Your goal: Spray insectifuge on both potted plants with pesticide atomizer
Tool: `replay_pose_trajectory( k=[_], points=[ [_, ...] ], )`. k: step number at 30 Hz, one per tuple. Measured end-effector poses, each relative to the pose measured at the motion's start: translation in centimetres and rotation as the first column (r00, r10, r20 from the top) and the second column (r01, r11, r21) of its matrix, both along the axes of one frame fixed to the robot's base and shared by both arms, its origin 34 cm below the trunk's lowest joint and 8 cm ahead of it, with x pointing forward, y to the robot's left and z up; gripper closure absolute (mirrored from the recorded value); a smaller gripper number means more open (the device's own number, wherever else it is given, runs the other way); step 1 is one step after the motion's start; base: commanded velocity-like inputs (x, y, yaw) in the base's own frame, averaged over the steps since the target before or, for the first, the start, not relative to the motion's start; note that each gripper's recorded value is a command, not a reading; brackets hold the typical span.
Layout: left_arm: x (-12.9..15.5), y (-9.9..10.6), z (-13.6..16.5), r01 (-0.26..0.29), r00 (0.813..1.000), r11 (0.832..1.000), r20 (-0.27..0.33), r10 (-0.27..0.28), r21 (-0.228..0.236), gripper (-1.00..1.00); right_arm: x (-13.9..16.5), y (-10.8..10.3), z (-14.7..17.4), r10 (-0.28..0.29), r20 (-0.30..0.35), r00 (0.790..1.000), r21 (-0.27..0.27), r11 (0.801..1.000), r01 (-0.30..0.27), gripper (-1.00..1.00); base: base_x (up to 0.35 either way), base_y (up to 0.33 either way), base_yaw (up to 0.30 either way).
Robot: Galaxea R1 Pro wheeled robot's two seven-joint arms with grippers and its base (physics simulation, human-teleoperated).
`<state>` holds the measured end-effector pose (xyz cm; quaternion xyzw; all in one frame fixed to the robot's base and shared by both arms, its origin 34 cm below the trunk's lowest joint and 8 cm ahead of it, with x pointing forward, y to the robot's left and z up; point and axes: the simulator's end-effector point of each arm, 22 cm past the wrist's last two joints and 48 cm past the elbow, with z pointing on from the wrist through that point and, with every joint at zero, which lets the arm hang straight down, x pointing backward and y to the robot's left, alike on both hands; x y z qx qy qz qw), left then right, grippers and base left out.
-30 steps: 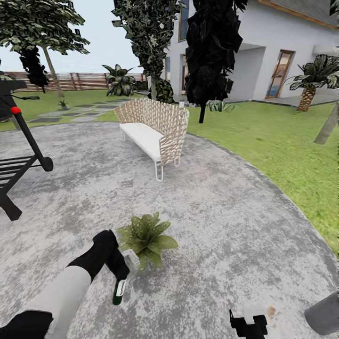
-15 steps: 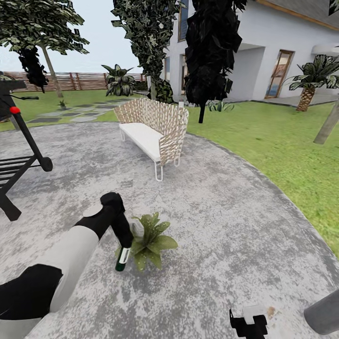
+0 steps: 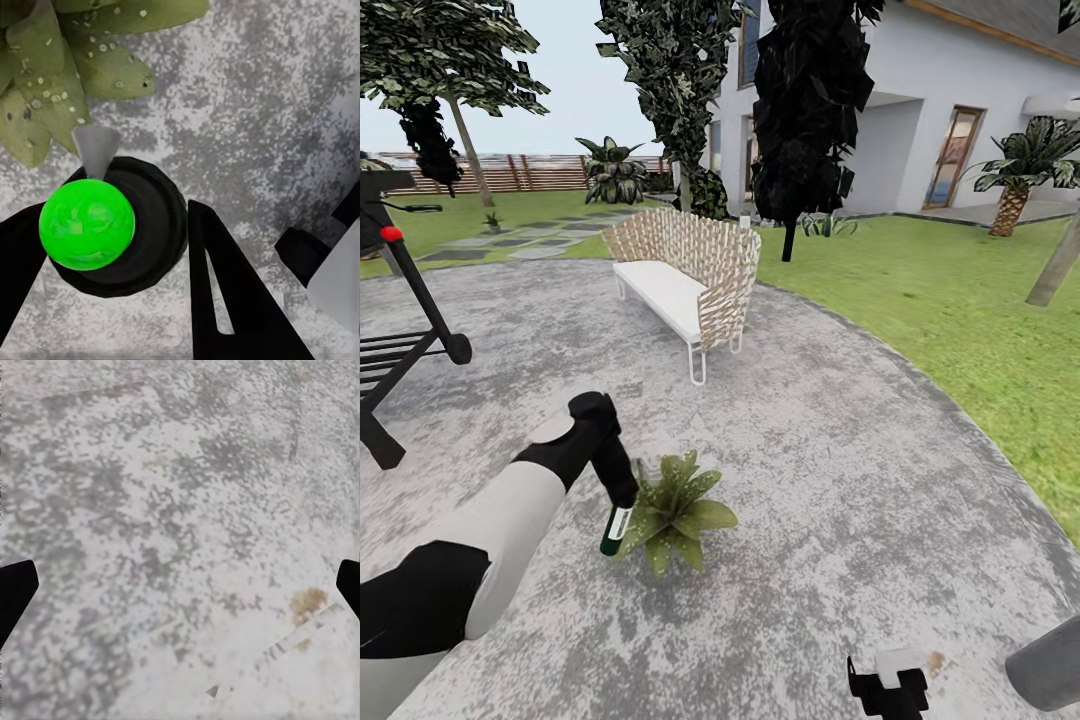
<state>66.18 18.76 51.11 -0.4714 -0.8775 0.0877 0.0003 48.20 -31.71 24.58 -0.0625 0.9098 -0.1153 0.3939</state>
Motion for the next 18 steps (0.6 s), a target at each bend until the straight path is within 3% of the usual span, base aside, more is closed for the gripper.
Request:
replay_pose_trajectory(
  k=[3,5,12,18],
  points=[
    [-0.1,0.3,-0.1,-0.004,1.000,1.000,-0.004,0.004,0.002,1.00,0.0,0.3,0.0,0.001,0.000,1.000,0.005,1.000,-0.001,-1.00,0.020,0.000,0.000],
    [-2.3,2.9,-2.7,-0.005,0.997,0.994,-0.078,0.013,0.109,1.00,0.0,0.4,0.0,0.001,0.000,1.000,0.005,1.000,-0.001,-1.00,0.307,-0.014,0.000],
    [-2.3,2.9,-2.8,0.001,0.997,0.993,-0.080,0.008,0.115,1.00,0.0,0.3,0.0,0.000,0.000,1.000,0.004,1.000,0.000,-1.00,0.230,-0.184,0.088],
    [-2.3,2.8,-2.8,0.002,0.997,0.993,-0.080,0.007,0.115,1.00,0.0,0.4,-0.1,0.000,-0.001,1.000,0.006,1.000,0.000,-1.00,-0.014,-0.179,0.052]
  ],
)
